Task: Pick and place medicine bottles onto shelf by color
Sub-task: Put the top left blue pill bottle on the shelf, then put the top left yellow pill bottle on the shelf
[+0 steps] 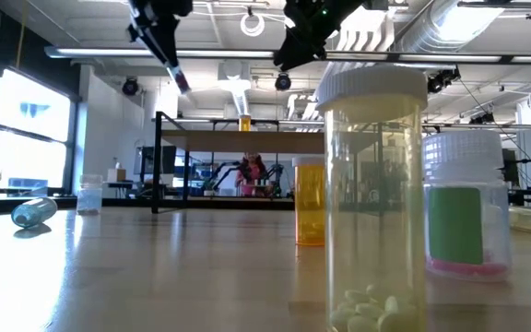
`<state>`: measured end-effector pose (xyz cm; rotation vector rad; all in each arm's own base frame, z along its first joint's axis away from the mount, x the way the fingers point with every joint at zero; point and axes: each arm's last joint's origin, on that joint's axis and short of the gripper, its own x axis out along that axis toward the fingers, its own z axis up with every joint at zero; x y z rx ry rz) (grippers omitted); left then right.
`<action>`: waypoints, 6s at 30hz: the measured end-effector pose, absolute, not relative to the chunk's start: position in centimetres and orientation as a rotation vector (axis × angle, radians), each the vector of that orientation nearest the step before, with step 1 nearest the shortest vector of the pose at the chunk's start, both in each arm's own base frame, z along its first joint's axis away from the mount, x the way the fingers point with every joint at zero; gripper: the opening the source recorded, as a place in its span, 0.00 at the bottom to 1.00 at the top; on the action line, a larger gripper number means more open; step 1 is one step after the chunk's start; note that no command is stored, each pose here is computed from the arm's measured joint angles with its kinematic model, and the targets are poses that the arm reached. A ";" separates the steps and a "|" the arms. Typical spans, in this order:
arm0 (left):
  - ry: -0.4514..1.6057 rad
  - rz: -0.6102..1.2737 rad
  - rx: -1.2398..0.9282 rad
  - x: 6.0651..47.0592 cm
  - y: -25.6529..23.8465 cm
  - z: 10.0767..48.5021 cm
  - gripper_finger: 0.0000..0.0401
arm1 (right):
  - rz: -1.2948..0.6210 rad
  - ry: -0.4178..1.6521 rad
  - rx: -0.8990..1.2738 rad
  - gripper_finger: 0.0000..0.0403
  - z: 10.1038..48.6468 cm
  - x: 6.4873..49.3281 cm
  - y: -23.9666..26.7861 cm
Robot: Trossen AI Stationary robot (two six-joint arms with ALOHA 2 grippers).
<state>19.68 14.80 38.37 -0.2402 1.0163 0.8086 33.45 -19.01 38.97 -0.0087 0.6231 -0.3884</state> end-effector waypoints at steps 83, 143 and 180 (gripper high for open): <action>1.461 0.816 -0.148 28.0 24.9 32.5 0.30 | -0.513 0.653 -0.030 0.50 38.9 33.2 -19.3; 0.981 0.682 -0.090 25.6 16.7 37.4 0.44 | -0.315 1.134 0.113 0.50 35.5 29.3 -14.8; 0.644 0.449 -0.033 24.5 9.2 29.5 0.44 | -0.633 1.158 0.558 0.50 26.3 18.7 -0.7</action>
